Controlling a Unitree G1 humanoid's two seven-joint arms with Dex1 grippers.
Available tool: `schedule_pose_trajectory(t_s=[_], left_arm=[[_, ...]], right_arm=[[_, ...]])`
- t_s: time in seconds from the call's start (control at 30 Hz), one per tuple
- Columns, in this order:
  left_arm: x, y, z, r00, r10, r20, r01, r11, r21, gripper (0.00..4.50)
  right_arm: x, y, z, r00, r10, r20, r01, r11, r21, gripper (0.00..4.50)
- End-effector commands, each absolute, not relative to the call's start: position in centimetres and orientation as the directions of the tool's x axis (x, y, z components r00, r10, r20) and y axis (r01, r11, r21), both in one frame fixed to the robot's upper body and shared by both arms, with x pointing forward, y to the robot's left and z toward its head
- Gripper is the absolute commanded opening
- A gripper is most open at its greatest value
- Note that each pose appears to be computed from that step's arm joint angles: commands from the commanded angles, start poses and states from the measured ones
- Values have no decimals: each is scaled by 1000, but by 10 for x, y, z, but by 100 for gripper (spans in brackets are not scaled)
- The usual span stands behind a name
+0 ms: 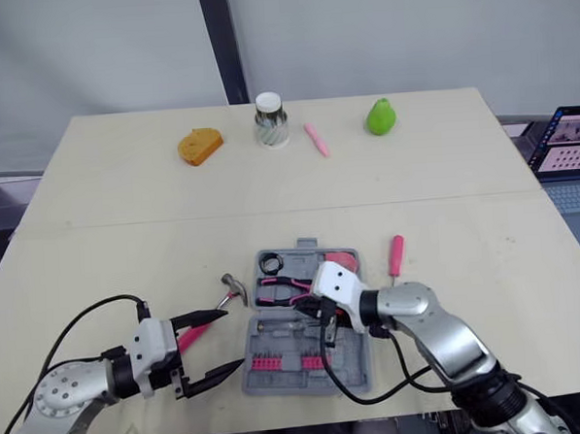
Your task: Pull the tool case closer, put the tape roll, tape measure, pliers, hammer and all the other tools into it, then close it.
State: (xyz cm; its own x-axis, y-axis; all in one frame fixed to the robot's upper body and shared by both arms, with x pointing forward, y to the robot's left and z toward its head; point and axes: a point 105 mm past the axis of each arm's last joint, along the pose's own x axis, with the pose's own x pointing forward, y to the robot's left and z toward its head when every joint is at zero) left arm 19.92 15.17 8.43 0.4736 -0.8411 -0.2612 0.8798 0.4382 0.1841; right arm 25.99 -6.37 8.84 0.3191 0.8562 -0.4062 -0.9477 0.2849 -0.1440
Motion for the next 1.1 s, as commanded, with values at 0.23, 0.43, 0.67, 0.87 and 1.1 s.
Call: schedule_pose_trajectory(t_s=[0.23, 0.43, 0.67, 0.87, 1.1], left_arm=[[196, 148, 88, 475, -847, -239, 878, 437, 194, 450], [193, 148, 87, 476, -845, -244, 878, 439, 190, 450], [193, 147, 87, 478, -844, -243, 877, 443, 187, 450], [194, 146, 87, 479, -844, -240, 876, 445, 186, 450], [195, 146, 87, 480, -844, -240, 876, 445, 187, 450]], right_arm=[[239, -51, 70, 223, 854, -470, -975, 183, -129, 5], [247, -47, 67, 254, 841, -478, -967, 204, -153, 5], [250, -48, 65, 266, 833, -486, -963, 212, -164, 5], [250, -54, 53, 262, 804, -534, -965, 209, -159, 5], [250, -56, 44, 250, 780, -574, -968, 209, -139, 5]])
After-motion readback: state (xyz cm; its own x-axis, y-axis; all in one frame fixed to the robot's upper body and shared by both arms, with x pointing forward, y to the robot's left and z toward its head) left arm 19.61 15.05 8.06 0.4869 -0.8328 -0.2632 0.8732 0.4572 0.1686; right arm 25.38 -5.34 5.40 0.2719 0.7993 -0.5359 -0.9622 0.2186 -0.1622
